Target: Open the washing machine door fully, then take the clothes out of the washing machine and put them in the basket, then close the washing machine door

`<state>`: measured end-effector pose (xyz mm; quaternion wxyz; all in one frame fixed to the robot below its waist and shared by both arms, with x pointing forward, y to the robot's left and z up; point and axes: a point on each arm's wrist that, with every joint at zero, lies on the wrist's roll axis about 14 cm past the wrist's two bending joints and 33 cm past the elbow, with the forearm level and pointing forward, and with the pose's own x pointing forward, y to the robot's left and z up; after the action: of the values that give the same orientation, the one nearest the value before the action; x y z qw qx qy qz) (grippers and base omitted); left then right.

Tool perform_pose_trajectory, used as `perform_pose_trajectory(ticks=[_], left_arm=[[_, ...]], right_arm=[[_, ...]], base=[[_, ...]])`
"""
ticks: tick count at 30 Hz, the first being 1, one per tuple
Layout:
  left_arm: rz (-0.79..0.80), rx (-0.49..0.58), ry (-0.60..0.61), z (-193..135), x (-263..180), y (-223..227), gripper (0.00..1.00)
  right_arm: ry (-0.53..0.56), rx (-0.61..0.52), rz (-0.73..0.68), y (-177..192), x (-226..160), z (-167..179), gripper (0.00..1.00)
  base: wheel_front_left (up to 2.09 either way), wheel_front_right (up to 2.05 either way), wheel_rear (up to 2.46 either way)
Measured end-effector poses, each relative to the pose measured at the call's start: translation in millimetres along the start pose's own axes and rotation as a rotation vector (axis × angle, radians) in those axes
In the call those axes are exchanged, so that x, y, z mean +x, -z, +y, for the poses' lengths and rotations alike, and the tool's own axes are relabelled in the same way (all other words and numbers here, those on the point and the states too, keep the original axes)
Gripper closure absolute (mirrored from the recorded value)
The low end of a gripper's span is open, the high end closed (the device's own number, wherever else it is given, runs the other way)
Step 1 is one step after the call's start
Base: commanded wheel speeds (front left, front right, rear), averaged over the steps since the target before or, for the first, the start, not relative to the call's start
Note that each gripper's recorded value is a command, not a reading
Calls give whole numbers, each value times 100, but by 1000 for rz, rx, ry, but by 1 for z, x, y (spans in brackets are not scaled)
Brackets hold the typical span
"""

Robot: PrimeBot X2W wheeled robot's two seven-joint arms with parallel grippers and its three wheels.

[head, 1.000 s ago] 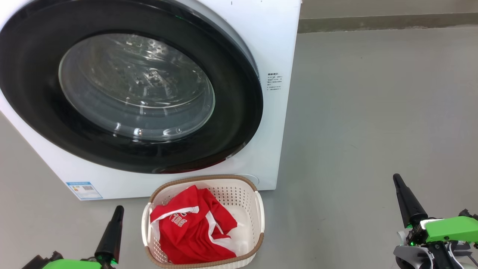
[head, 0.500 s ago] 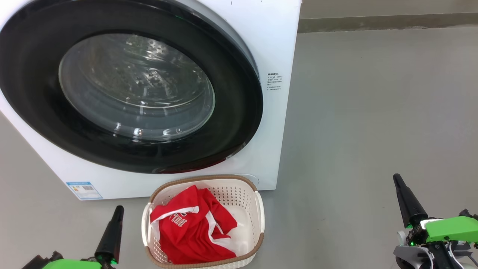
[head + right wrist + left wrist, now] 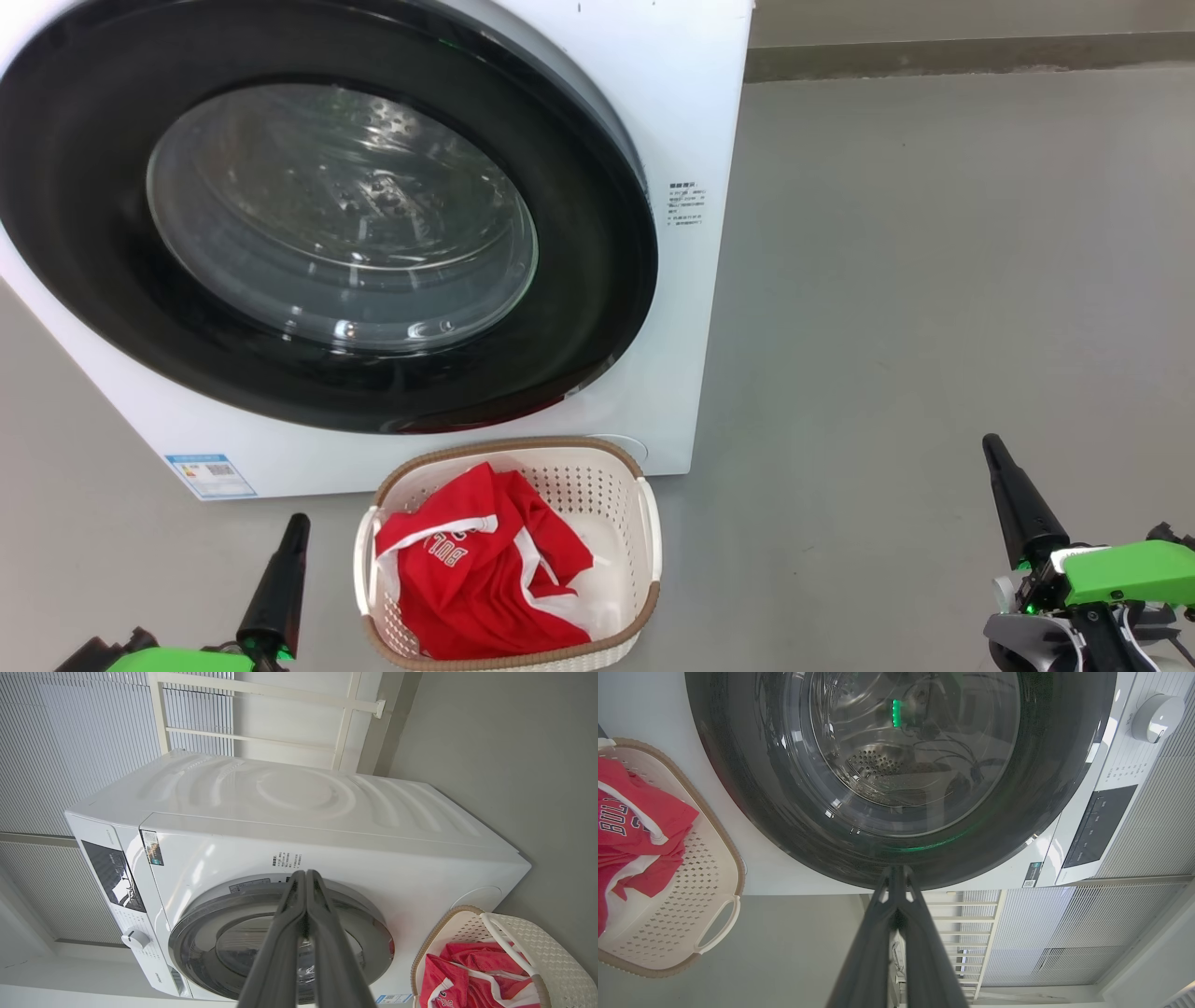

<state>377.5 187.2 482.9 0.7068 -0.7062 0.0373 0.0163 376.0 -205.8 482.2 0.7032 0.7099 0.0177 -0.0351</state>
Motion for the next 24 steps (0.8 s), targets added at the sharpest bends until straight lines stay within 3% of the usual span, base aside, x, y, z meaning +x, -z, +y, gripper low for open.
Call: perform_pose_trajectory(ticks=[24], left_arm=[[0, 0, 0, 0, 0, 0, 100]], right_arm=[[0, 2, 1, 0, 0, 0, 100]], base=[[0, 0, 0]])
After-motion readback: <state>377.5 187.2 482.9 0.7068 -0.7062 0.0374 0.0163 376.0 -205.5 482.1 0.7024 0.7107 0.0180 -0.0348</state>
